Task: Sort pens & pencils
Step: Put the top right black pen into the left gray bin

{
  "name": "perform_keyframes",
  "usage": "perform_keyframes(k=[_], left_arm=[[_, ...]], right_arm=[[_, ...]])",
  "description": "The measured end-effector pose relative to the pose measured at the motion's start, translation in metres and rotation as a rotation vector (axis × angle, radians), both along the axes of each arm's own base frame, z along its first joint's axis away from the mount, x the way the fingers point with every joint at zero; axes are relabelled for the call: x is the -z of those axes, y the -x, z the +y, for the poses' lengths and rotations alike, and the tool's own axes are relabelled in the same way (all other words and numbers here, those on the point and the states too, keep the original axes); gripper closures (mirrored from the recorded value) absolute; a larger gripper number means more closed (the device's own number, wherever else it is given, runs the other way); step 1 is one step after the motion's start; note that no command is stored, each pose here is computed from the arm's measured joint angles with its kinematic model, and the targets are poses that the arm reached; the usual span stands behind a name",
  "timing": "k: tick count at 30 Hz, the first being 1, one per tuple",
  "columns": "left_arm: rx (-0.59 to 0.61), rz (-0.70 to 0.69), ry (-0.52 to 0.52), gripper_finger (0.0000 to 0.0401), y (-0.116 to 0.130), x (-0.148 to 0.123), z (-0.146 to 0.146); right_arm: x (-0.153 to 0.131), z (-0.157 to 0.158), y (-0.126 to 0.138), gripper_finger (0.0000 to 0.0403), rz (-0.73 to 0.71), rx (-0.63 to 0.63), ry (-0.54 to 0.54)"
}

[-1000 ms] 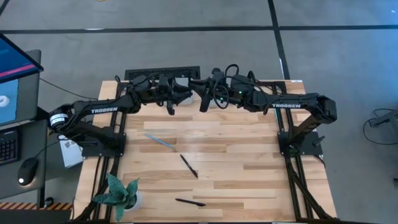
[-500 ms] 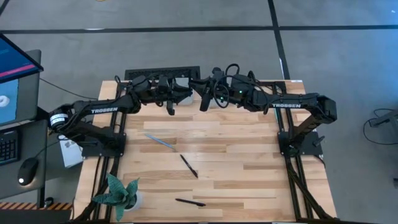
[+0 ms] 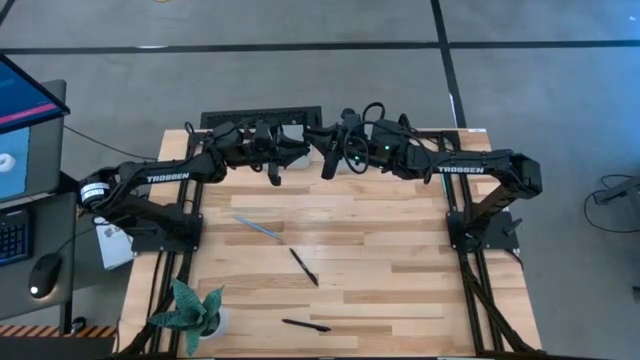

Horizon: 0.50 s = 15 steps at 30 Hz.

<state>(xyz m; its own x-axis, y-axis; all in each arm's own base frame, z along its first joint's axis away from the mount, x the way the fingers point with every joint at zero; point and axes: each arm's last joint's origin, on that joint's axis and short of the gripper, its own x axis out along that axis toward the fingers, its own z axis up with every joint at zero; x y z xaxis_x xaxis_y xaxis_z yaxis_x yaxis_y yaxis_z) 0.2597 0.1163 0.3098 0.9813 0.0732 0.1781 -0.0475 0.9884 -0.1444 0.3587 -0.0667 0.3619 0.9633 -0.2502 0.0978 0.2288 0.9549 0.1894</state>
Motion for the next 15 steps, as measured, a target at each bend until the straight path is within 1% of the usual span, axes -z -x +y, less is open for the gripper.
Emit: perform_keyframes(k=[15], left_arm=[[-0.001,0.002,-0.004,0.0349,0.0,0.0001,0.0]], right_arm=[[0.0,0.0003,-0.0001,0.0337,0.001,-0.001,0.001]])
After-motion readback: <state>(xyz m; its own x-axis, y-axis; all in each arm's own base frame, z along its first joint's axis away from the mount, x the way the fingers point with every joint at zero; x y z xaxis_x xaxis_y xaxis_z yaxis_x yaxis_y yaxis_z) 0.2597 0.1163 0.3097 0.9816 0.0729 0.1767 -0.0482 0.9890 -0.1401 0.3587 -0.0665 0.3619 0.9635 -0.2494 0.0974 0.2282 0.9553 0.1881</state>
